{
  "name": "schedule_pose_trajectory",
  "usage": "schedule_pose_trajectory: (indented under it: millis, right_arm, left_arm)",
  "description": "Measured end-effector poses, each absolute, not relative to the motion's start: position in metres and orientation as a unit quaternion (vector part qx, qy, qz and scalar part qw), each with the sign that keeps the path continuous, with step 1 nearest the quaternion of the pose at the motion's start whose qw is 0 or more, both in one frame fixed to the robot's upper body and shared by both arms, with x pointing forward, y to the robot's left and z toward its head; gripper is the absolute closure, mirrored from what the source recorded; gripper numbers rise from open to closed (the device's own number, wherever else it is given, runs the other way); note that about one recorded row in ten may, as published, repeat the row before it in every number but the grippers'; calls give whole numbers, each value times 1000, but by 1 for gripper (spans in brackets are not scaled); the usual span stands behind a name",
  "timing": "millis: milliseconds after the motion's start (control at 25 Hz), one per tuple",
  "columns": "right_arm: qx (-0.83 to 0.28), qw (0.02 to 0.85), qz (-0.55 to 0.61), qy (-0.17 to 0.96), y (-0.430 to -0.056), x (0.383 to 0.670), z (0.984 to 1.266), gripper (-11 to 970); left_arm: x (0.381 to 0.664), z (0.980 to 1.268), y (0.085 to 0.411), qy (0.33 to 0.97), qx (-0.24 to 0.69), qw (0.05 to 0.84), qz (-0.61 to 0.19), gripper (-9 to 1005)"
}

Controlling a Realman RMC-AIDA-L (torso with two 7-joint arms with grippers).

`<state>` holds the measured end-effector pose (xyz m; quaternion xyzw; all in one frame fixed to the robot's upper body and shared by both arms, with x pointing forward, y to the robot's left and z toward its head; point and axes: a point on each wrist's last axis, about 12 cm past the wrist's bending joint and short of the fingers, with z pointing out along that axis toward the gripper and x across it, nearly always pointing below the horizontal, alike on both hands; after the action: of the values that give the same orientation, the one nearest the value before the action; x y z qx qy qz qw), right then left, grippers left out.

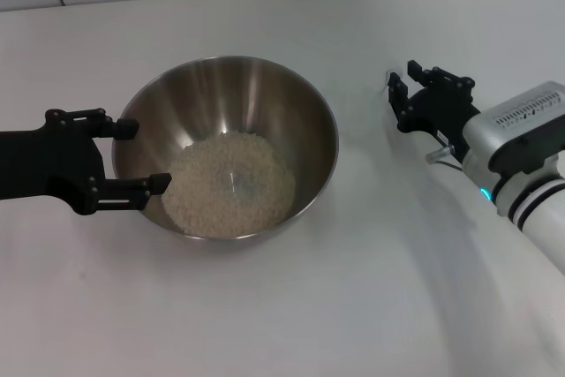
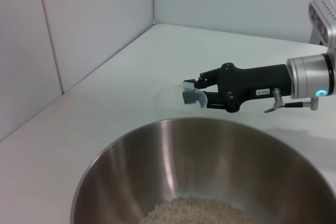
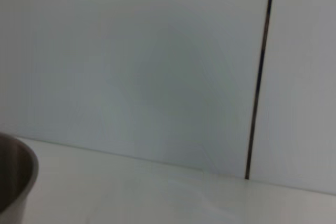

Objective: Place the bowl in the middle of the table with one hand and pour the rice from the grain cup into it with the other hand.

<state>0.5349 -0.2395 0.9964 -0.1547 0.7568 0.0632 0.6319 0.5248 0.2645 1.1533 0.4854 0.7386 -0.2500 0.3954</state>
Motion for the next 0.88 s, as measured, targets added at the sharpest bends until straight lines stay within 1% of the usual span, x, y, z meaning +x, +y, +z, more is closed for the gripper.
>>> schedule_pose_trajectory:
  millis: [80,240,320,360,400,440,560,600,640,720,760,800,840,880]
  right_arm:
    - [-151,630,63,759,-241,532,995,703]
    - [-131,627,69,765,-243,516,988,545]
    - [-115,626,74,768,-247,508,985,445]
    - [-101,628,78,767,-250,501,983,394]
    - [-69,638,87,762,-258,486,982,344]
    - [-69,638,87,762,-258,486,982,328]
    - [24,671,91,735,-284,461,985,281]
    - [90,706,93,696,-304,449,993,265]
    - [90,706,93,696,-304,449,993,250]
    - [123,750,105,641,-319,440,1007,218]
    - [122,776,115,607,-324,438,1018,202]
    - [76,821,145,547,-330,440,1040,186]
    - [76,821,145,547,-330,440,1040,171]
    - [46,832,161,529,-330,444,1048,155]
  left_arm:
    - [525,1153,265,739,485,395,-250,182]
    - [524,1153,265,740,485,395,-250,182]
    - [524,1153,265,740,484,395,-250,182]
    - [524,1152,265,740,484,394,-250,182]
    - [523,1152,266,741,483,394,-251,182]
    - [523,1152,266,741,483,394,-251,182]
    - [523,1151,267,742,482,392,-251,182]
    - [522,1151,268,742,482,392,-250,182]
    - [522,1151,268,742,482,392,-250,181]
    - [522,1151,268,742,483,393,-249,181]
    - [522,1151,268,742,483,393,-249,181]
    - [522,1151,268,741,484,394,-249,181]
    - [522,1151,268,741,484,394,-249,181]
    - [522,1151,268,741,484,394,-248,181]
